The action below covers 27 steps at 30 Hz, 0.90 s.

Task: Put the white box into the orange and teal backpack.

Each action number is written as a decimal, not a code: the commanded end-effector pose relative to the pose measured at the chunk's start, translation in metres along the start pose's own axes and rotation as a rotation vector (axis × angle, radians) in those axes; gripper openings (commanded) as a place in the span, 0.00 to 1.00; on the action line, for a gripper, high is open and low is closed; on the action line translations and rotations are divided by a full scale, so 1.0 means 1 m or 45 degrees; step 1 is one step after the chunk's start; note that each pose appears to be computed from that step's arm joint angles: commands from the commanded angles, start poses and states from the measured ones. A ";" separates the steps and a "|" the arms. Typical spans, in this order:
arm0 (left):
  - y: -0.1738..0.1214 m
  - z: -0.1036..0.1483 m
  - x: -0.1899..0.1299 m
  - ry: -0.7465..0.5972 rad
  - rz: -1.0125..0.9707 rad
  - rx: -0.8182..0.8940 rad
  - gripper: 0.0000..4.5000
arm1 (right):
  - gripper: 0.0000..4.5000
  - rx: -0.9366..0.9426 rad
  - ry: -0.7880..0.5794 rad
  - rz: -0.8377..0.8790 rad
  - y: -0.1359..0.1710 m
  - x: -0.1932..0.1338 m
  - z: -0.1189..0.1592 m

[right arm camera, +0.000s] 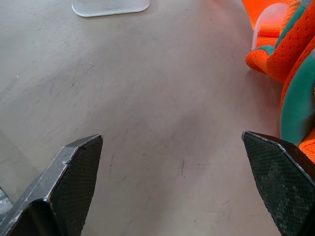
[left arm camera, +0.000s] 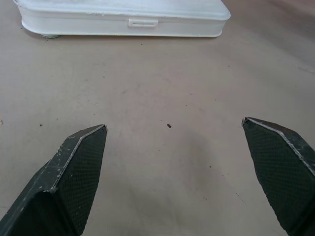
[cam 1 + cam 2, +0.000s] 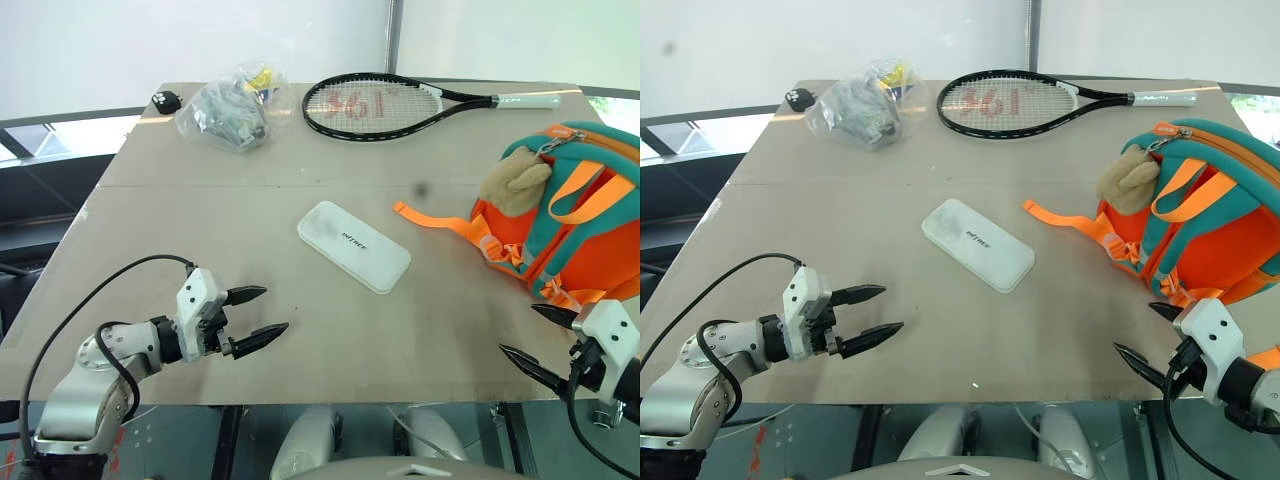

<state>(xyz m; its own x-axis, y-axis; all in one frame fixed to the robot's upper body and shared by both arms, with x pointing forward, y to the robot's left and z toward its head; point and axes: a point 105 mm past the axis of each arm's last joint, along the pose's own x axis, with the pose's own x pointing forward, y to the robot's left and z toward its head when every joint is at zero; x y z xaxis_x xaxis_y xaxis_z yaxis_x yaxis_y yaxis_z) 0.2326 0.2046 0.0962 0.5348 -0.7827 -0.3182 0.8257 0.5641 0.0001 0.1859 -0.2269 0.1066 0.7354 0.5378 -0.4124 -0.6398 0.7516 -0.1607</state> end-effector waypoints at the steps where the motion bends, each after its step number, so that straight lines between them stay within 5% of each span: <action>1: 0.005 0.013 -0.003 -0.041 0.038 0.045 1.00 | 0.99 -0.048 -0.072 -0.009 0.001 0.002 0.018; 11: 0.030 0.056 0.023 -0.206 0.222 -0.084 1.00 | 0.99 -0.066 -0.253 -0.016 0.015 0.035 0.059; 14: 0.054 0.068 0.036 -0.132 0.349 -0.141 1.00 | 0.99 -0.133 -0.208 -0.014 0.020 0.060 0.065; 19: 0.083 0.085 0.048 -0.114 0.404 -0.220 1.00 | 0.63 -0.074 -0.208 0.020 0.023 0.091 0.072; 24: 0.097 0.091 0.056 -0.047 0.355 -0.261 1.00 | 0.06 -0.112 -0.143 0.006 0.023 0.112 0.070; 27: 0.100 0.090 0.064 0.032 0.272 -0.330 1.00 | 0.00 -0.165 -0.080 0.051 0.030 0.122 0.067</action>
<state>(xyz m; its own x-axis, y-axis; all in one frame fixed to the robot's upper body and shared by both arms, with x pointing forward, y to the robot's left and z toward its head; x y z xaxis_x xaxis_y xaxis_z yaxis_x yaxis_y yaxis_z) 0.3652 0.1869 0.1563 0.7067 -0.6158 -0.3484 0.6011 0.7823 -0.1635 0.2720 -0.1162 0.1100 0.7231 0.5917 -0.3564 -0.6819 0.6938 -0.2315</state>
